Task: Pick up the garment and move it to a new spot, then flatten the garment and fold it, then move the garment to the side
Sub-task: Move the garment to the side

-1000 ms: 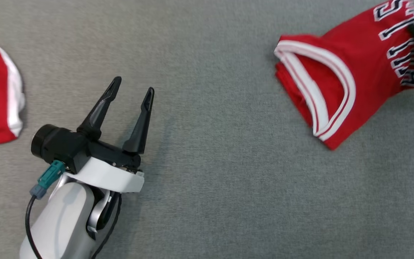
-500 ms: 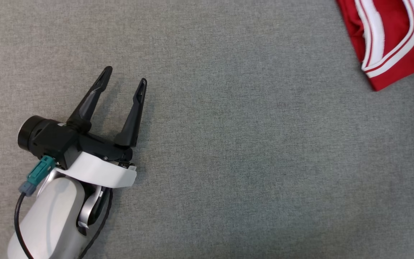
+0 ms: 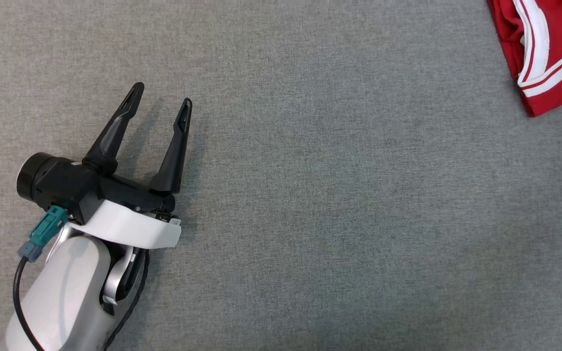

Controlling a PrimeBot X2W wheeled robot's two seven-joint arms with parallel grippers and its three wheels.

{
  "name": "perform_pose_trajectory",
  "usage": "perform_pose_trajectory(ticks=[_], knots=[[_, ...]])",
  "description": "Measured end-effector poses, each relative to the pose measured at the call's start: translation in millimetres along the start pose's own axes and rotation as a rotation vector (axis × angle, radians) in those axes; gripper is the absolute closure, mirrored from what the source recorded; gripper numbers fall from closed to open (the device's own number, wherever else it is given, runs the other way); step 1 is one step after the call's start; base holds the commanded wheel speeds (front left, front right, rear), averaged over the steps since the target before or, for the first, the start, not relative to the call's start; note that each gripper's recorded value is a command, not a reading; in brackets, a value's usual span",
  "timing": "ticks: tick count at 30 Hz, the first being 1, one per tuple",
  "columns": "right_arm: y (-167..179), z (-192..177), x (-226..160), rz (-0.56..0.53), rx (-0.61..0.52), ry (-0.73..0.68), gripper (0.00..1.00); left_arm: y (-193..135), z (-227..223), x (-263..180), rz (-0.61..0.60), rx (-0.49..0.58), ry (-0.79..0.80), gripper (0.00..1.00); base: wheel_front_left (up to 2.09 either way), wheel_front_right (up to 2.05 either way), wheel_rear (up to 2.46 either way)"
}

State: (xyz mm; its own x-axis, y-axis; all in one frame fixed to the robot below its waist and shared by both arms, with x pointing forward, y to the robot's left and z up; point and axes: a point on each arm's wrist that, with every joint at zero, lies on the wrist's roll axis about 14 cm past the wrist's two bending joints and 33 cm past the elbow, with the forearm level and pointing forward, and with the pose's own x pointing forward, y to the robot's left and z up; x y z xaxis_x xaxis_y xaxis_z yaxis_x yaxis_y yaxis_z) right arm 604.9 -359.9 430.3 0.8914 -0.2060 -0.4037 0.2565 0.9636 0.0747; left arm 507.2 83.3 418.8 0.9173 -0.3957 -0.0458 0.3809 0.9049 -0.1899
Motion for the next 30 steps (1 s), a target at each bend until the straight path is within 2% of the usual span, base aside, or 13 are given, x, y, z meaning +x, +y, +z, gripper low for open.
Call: perform_pose_trajectory(ticks=[5, 10, 16, 21, 26, 30], knots=[[4.1, 10.7, -9.7, 0.004, -0.063, -0.03, 0.0, -4.8, 14.0, -2.5, 0.0, -0.001, -0.03, 0.0, 0.0, 0.0, 0.0], [17.8, 43.4, -27.6, 0.04, -0.135, -0.127, 0.0, -7.6, 30.5, -14.1, 0.02, 0.0, -0.056, 0.0, 0.0, 0.0, 0.0], [64.2, 74.6, -63.3, 0.172, -0.164, -0.25, 0.0, -1.1, 59.0, -38.7, 0.086, 0.016, -0.105, 0.0, 0.0, 0.0, 0.0], [93.8, 97.1, -110.3, 0.298, -0.166, -0.369, 0.0, 8.4, 89.6, -71.0, 0.157, 0.046, -0.165, 0.0, 0.0, 0.0, 0.0], [102.3, 97.9, -144.9, 0.367, -0.158, -0.435, 0.0, 18.5, 104.4, -101.4, 0.224, 0.059, -0.196, 0.0, 0.0, 0.0, 0.0], [108.0, 75.7, -172.5, 0.419, -0.147, -0.446, 0.0, 21.0, 106.9, -126.9, 0.275, 0.042, -0.205, 0.0, 0.0, 0.0, 0.0]])
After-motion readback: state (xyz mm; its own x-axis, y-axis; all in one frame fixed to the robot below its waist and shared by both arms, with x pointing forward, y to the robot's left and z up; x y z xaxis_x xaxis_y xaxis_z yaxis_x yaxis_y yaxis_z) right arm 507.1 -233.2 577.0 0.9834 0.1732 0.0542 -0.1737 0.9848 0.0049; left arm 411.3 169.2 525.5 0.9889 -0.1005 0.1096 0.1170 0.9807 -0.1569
